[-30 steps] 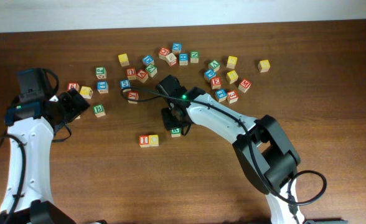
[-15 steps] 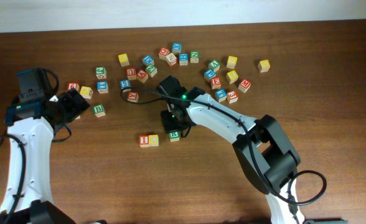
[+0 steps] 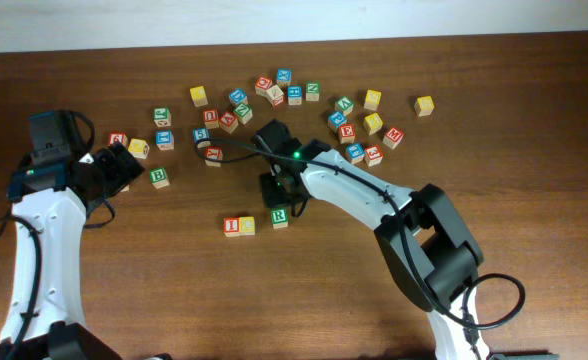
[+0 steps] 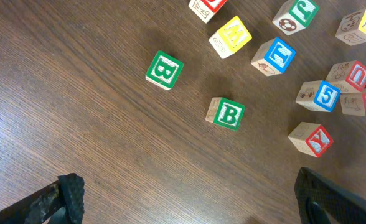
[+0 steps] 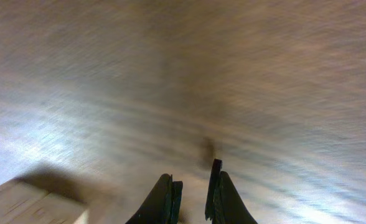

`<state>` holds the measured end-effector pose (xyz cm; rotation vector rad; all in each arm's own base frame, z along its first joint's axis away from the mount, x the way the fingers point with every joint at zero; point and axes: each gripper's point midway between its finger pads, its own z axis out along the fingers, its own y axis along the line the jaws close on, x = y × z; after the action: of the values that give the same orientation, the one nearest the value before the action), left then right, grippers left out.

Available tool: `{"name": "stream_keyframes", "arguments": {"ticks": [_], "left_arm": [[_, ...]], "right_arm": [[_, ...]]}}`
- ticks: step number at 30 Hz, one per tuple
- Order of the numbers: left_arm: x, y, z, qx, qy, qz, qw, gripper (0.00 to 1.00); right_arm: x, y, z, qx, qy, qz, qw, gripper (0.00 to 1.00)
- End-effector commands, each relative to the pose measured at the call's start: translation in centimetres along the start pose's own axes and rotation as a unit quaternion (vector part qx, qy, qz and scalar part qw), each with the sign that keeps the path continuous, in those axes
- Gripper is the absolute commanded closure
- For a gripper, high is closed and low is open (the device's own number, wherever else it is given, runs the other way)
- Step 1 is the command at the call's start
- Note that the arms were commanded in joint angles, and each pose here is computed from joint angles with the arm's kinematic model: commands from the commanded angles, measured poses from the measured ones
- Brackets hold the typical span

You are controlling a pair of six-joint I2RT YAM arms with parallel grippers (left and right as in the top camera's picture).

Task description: Spell out ICRA

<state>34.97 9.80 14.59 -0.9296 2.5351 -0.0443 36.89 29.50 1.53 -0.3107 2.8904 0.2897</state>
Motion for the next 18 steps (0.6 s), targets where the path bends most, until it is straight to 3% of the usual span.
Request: {"name": "stream_keyframes", "arguments": {"ticks": [1, 6, 8, 10, 11, 12, 13, 16, 18], "left_arm": [[-0.1, 0.1, 0.0, 0.002, 0.001, -0.004, 1.000, 0.00], [-0.1, 0.1, 0.0, 0.002, 0.001, -0.004, 1.000, 0.01], [-0.1, 0.1, 0.0, 0.002, 0.001, -0.004, 1.000, 0.01], [-0.1, 0.1, 0.0, 0.002, 0.001, -0.004, 1.000, 0.01], [-0.1, 0.1, 0.0, 0.002, 0.001, -0.004, 1.000, 0.01], [-0.1, 0.1, 0.0, 0.002, 0.001, -0.004, 1.000, 0.01], [-0.1, 0.1, 0.0, 0.002, 0.001, -0.004, 1.000, 0.01], [-0.1, 0.1, 0.0, 0.002, 0.001, -0.004, 1.000, 0.01], [-0.1, 0.1, 0.0, 0.002, 0.001, -0.004, 1.000, 0.01]], "right_arm": [[-1.6, -3.5, -0.7, 0.068, -0.035, 0.017, 0.997, 0.89], [-1.1, -5.5, -0.8, 0.084, -0.017, 0.032, 0.996, 0.89], [-1.0, -6.1, -0.9, 0.088, -0.011, 0.038, 0.995, 0.84], [-0.8, -6.4, -0.9, 0.091, -0.006, 0.040, 0.995, 0.72], [-0.8, -6.5, -0.9, 0.092, -0.005, 0.041, 0.995, 0.62], [-0.8, -6.6, -0.9, 0.092, -0.004, 0.039, 0.995, 0.46], [-0.8, -6.6, -0.9, 0.094, -0.005, 0.038, 0.995, 0.39], [-1.0, -7.0, -1.0, 0.105, -0.010, 0.037, 0.994, 0.24], [-1.2, -7.7, -1.1, 0.118, -0.016, 0.039, 0.992, 0.20]]}}
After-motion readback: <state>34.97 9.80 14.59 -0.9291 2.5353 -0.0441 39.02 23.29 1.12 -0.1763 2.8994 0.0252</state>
